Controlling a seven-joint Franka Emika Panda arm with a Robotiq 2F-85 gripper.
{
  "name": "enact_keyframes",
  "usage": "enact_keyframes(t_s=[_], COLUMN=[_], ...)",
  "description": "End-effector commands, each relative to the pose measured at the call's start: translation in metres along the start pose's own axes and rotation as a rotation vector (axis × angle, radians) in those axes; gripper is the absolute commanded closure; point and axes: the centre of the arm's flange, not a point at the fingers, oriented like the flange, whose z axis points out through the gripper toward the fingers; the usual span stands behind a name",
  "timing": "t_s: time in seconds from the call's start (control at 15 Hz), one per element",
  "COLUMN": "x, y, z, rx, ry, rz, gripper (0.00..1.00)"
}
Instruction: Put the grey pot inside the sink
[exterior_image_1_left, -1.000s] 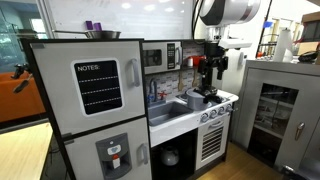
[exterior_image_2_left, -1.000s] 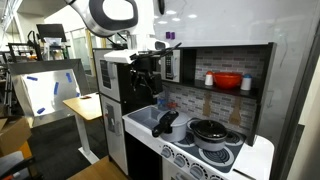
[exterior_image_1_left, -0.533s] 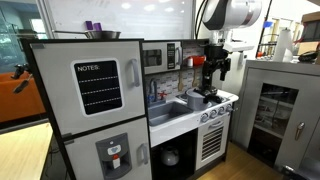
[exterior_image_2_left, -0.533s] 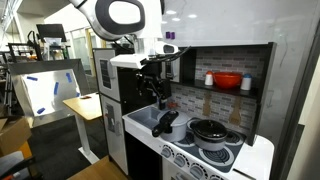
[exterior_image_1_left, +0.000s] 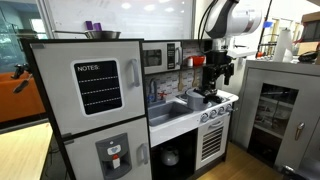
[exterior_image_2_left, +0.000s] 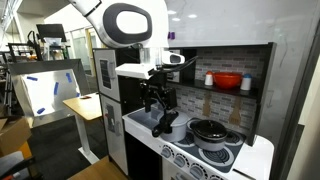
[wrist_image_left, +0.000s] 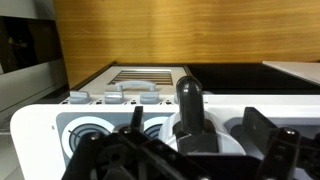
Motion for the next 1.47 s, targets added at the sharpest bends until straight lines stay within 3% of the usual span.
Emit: enact_keyframes(t_s=[0.0, 1.4], x=[0.0130, 0.0114], y=[0.0008, -0.0062], z=[0.0160, 0.0191], rx=[-0.016, -0.006], ry=[-0.010, -0.021], rz=[-0.042, -0.019], gripper=[0.00, 0.00])
